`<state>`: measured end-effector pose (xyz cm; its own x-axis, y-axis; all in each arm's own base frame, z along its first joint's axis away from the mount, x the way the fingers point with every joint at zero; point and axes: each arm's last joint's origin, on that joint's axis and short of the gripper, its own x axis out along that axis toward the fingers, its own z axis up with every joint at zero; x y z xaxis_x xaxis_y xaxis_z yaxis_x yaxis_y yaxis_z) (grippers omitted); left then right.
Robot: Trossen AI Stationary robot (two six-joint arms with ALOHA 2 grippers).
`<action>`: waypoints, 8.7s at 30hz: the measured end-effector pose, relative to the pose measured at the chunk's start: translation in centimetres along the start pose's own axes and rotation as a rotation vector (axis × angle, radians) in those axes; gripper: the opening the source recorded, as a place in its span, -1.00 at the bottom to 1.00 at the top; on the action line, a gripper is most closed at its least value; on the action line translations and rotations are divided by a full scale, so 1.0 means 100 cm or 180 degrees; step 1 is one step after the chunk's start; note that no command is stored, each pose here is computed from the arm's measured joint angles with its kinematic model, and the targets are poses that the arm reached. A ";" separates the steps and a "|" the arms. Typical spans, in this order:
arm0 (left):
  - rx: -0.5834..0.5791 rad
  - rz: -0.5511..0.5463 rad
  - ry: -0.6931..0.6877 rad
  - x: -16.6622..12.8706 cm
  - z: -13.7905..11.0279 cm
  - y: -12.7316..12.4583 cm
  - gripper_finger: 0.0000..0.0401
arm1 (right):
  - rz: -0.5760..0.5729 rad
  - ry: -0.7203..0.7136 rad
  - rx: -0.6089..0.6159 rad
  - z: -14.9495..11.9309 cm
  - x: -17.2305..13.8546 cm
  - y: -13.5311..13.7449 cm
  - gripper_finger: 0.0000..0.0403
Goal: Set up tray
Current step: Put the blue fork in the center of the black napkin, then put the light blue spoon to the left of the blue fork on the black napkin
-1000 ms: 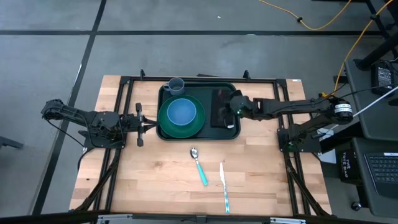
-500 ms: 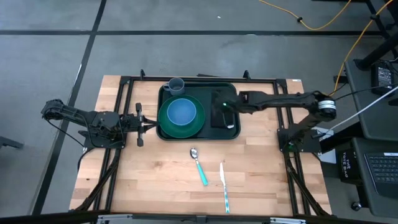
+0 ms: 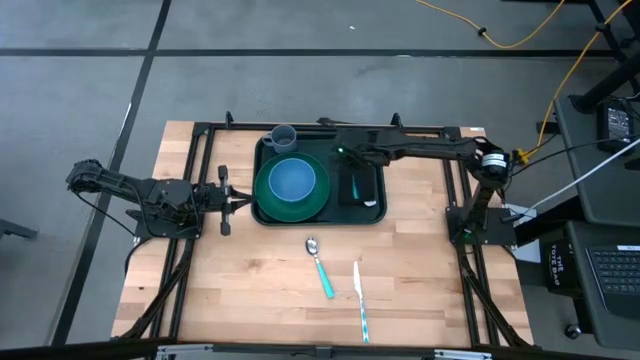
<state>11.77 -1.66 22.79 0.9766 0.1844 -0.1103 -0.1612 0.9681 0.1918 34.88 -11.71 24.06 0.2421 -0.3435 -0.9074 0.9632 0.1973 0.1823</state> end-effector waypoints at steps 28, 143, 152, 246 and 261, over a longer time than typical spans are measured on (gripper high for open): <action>-0.0003 -0.0013 0.0004 0.000 0.000 0.000 -0.98 | -0.0513 0.0482 0.0285 0.004 0.068 -0.010 -0.92; -0.0029 -0.0400 -0.0059 -0.002 0.000 -0.003 -0.98 | -0.0432 -0.0560 -0.1480 -0.058 -0.055 0.077 -0.95; -0.0167 -0.0627 -0.0110 -0.009 0.000 -0.002 -0.98 | 0.0074 -0.0850 -0.1924 -0.168 -0.082 0.095 -0.96; -0.0203 -0.0641 -0.0165 -0.012 0.001 -0.001 -0.98 | 0.0925 0.0671 -0.2252 -0.281 -0.011 0.109 0.00; -0.0201 -0.0639 -0.0167 -0.012 0.001 -0.001 -0.98 | 0.0731 0.0553 -0.2267 -0.289 0.016 0.109 0.00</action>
<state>10.66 -1.97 23.04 0.9958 -0.0208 -0.0889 0.0305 0.9935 0.1096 42.39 16.39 13.67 0.3486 -0.0847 -0.9335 0.5692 0.8104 0.1390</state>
